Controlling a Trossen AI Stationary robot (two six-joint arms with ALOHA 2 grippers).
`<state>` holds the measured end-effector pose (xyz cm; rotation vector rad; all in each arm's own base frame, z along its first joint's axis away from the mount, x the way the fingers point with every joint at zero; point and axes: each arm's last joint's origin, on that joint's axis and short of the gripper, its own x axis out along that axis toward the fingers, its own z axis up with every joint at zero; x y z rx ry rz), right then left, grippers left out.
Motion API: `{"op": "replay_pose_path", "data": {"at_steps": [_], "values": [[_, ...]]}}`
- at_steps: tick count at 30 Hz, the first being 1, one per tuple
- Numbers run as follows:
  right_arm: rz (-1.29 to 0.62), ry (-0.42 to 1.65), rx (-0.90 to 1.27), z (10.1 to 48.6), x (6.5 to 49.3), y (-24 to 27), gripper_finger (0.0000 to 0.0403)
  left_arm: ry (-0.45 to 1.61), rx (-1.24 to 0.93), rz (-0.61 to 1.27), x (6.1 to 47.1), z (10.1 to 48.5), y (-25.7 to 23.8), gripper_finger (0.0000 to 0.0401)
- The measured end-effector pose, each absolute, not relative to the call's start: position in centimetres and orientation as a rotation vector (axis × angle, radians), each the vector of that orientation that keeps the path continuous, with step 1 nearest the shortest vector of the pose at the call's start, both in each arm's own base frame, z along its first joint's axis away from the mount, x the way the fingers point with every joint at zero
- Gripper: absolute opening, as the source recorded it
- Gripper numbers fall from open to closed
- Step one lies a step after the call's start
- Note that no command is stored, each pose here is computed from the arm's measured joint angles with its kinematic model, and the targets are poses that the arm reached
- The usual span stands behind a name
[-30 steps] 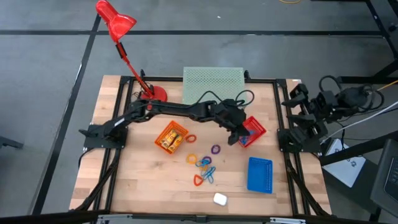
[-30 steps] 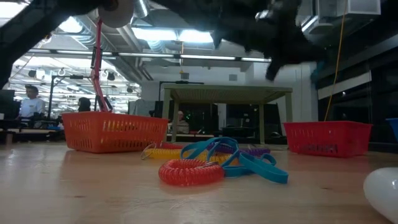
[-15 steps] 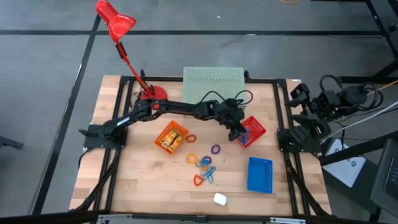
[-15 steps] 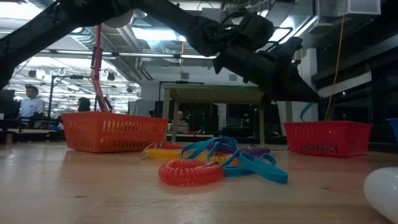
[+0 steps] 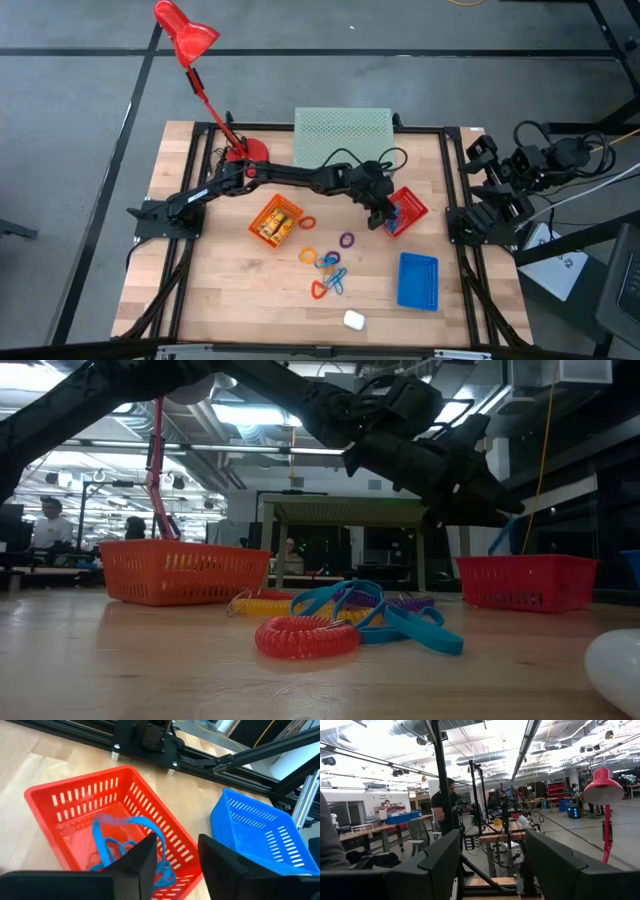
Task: Pick & Place Office Desk Supplies
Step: Put the blue rubber band into the red bin
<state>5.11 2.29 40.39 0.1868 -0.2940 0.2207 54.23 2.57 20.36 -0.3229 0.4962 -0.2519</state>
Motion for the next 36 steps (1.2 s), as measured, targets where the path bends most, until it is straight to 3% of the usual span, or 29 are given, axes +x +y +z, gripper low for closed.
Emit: {"op": "replay_pose_path", "data": {"at_steps": [6, 18, 23, 30, 36], "values": [[0.219, -0.295, 0.184, 40.4, 5.1, 2.3, 0.0229, 0.444, -0.293, -0.270, 54.5, 22.3, 2.6, 0.0149], [0.215, -0.294, 0.184, 40.4, 5.1, 2.3, 0.0229, 0.647, -0.185, -0.207, 53.6, 19.8, 3.6, 0.0171], [0.215, -0.294, 0.183, 40.4, 5.1, 2.3, 0.0229, 0.575, -0.175, -0.214, 53.7, 20.9, 3.8, 0.0175], [0.222, -0.292, 0.180, 40.4, 5.2, 2.4, 0.0229, 0.381, -0.276, -0.245, 52.8, 28.6, 3.1, 0.0175], [0.226, -0.287, 0.176, 40.4, 5.3, 2.5, 0.0229, 0.168, -0.151, -0.236, 49.4, 37.1, 1.8, 0.0175]]}}
